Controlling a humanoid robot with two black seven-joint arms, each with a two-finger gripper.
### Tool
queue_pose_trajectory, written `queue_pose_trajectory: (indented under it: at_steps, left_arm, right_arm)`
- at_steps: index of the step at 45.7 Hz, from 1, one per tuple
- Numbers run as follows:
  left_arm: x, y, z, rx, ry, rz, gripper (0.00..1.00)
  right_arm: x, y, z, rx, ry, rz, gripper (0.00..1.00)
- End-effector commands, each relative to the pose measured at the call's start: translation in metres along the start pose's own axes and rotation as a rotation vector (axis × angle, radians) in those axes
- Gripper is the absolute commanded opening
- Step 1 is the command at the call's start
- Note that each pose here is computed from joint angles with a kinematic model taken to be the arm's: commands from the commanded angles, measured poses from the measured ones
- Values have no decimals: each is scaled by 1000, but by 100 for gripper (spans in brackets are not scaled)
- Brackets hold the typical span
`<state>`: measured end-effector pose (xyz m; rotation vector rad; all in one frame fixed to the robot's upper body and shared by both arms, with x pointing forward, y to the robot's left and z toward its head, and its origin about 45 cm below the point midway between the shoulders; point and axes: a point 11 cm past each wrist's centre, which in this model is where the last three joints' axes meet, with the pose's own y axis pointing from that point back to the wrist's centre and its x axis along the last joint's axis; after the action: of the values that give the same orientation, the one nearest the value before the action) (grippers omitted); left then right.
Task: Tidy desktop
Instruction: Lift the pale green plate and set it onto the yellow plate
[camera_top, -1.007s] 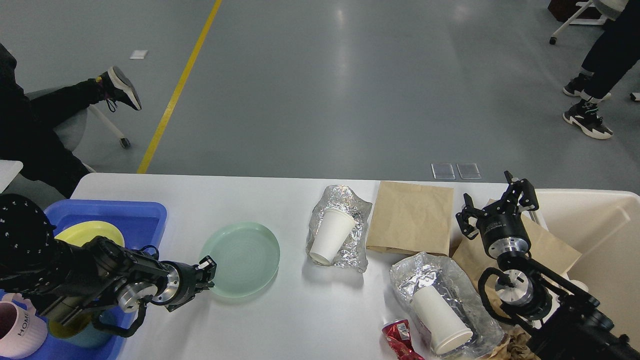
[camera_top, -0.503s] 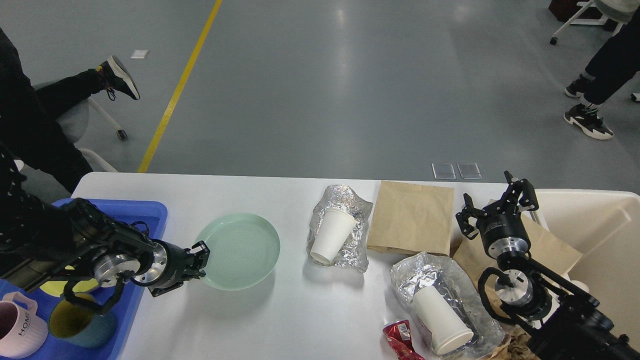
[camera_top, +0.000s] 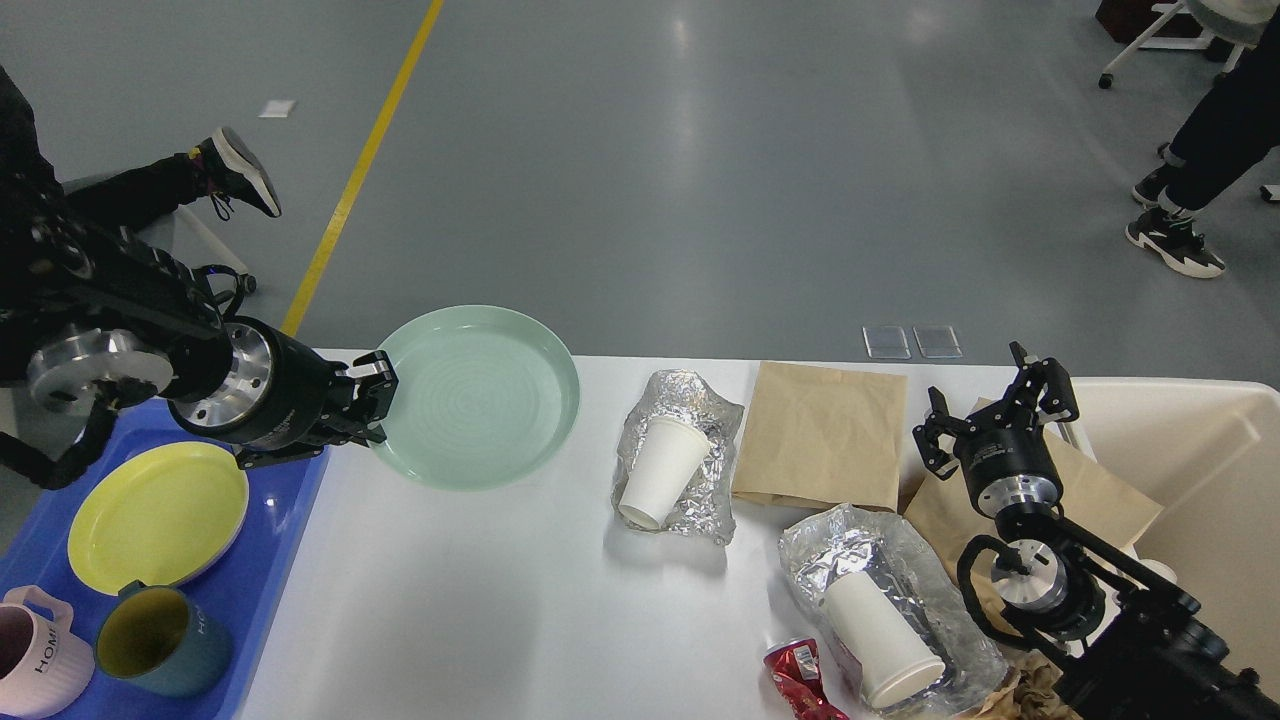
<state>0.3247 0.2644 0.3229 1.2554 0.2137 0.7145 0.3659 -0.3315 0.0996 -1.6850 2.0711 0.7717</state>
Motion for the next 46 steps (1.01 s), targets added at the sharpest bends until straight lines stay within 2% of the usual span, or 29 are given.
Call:
queue_pose_trajectory:
  at_steps: [1, 11, 28, 35, 39, 40, 46]
  left_arm:
    - [6, 5, -1, -4, 29, 0, 0]
    - [57, -2, -62, 38, 170, 80, 0]
    - [132, -35, -204, 140, 369, 188, 0]
    - [142, -53, -245, 206, 414, 225, 0]
    - [133, -74, -274, 275, 429, 215, 0]
    - [125, -85, -291, 322, 433, 215, 0]
    - [123, -92, -321, 409, 418, 297, 0]
  right_arm:
    - [0, 0, 0, 0, 0, 0, 100]
    - [-1, 0, 0, 0, -1, -1, 100]
    - [-1, 0, 0, 0, -1, -1, 100]
    - [-1, 0, 0, 0, -1, -1, 100]
    - [-1, 0, 0, 0, -1, -1, 100]
    - [-1, 0, 0, 0, -1, -1, 100]
    - [-1, 0, 0, 0, -1, -1, 100]
